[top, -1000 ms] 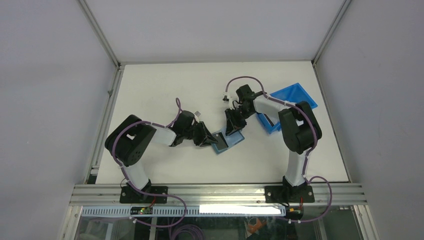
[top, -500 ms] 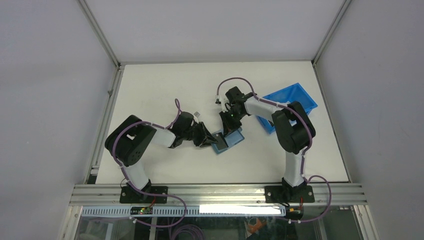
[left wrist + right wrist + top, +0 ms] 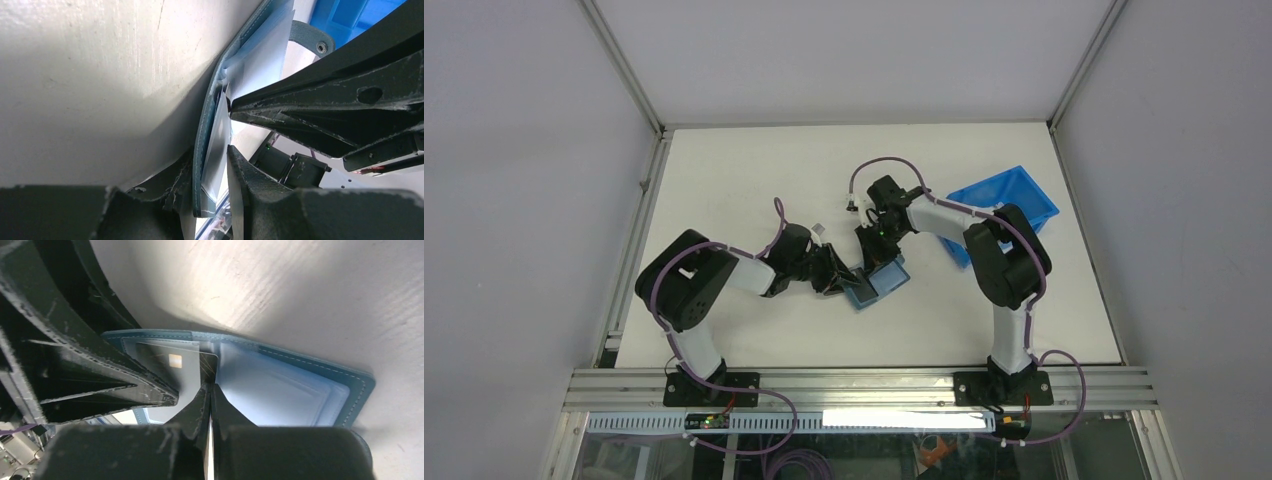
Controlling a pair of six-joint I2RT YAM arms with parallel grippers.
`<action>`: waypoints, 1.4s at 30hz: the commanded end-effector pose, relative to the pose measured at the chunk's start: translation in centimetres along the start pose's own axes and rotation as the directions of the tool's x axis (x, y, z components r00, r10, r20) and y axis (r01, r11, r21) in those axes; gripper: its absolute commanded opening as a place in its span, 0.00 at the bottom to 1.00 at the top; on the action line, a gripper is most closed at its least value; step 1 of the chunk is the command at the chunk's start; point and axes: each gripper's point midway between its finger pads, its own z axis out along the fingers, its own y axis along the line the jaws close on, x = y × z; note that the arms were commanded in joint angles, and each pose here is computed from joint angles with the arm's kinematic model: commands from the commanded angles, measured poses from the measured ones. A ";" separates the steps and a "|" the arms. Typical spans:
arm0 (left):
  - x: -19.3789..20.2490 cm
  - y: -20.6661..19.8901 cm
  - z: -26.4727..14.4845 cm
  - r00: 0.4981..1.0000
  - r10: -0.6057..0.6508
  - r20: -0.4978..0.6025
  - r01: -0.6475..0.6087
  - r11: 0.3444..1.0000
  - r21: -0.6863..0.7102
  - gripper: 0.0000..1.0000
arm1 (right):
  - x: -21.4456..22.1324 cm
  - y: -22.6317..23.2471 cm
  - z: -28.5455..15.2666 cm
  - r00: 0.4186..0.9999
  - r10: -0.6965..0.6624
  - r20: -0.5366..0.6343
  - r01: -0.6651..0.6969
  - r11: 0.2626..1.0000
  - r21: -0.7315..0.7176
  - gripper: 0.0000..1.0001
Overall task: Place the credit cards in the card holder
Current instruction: Insert the credit card into the card holder.
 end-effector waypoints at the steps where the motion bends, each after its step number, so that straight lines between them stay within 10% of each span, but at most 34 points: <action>1: 0.6 2.0 0.2 1.000 -0.026 -0.017 0.025 0.998 -0.051 0.28 | -0.8 1.8 -0.1 1.000 -0.014 0.028 0.016 0.996 -0.085 0.00; 19: 0.0 2.1 -4.6 0.994 0.089 0.067 -0.075 0.980 -0.182 0.49 | -0.4 0.8 -3.0 0.993 -0.081 0.086 0.087 0.994 -0.068 0.07; 25: -0.2 3.2 -7.9 0.985 0.125 0.122 -0.078 0.940 -0.332 0.28 | -0.2 0.5 -2.1 0.996 -0.071 0.062 0.074 0.996 -0.055 0.06; 42: -0.6 -1.5 -7.3 0.982 0.124 0.145 -0.098 0.980 -0.172 0.20 | 0.2 2.4 0.0 0.995 -0.101 -0.011 0.101 0.993 -0.063 0.04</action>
